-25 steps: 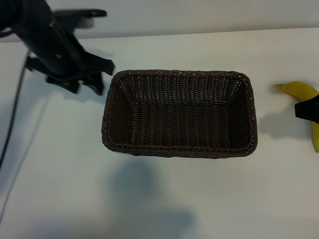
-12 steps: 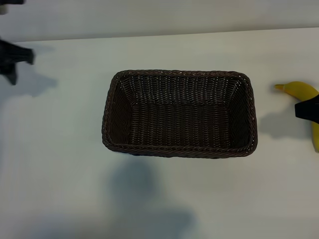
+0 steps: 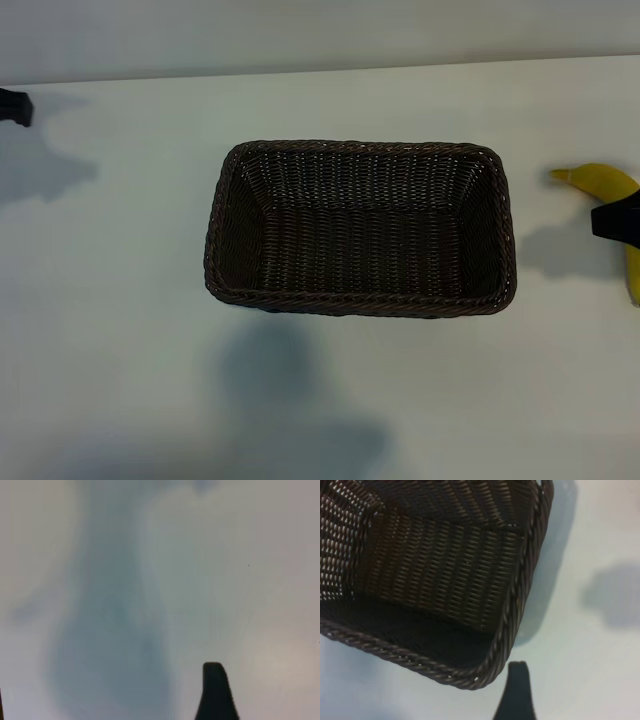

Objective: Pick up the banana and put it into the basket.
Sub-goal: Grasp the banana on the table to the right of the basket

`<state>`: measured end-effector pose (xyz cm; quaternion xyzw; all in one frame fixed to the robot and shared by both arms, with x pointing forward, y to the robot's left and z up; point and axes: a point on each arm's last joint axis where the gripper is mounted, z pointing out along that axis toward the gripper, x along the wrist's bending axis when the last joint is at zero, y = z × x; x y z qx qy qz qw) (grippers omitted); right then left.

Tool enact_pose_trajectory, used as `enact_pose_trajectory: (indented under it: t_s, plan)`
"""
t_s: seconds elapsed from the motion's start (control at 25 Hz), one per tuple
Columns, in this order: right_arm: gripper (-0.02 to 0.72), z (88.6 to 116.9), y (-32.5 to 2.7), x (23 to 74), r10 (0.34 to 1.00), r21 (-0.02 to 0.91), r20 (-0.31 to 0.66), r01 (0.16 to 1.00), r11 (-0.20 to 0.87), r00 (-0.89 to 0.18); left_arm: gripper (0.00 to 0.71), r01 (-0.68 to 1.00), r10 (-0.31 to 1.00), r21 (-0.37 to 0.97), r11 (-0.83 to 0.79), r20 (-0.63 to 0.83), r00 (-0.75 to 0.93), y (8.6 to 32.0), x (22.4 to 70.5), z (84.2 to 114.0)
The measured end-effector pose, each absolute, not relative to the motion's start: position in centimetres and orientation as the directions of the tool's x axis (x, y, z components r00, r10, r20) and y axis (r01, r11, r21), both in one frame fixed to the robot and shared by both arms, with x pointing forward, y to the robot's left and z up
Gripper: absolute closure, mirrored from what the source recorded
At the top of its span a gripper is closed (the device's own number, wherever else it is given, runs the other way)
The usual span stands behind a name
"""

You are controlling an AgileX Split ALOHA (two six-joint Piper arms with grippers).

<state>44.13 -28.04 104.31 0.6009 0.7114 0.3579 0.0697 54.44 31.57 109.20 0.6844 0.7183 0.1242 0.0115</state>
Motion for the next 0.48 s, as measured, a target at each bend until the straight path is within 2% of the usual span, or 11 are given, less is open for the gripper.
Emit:
enact_pose_trajectory:
  t_s: [0.24, 0.48]
  plan:
    - [0.098, 104.3, -28.0, 44.1, 0.902, 0.587, 0.336, 0.809, 0.025, -0.272, 0.222, 0.96, 0.995, 0.276, 0.051, 0.072, -0.073, 30.9, 47.6, 111.5]
    - [0.098, 104.3, -28.0, 44.0, 0.901, 0.585, 0.337, 0.81, 0.026, -0.273, 0.25, 0.938, 0.996, 0.343, 0.055, 0.05, -0.077, 30.8, 39.5, 110.9]
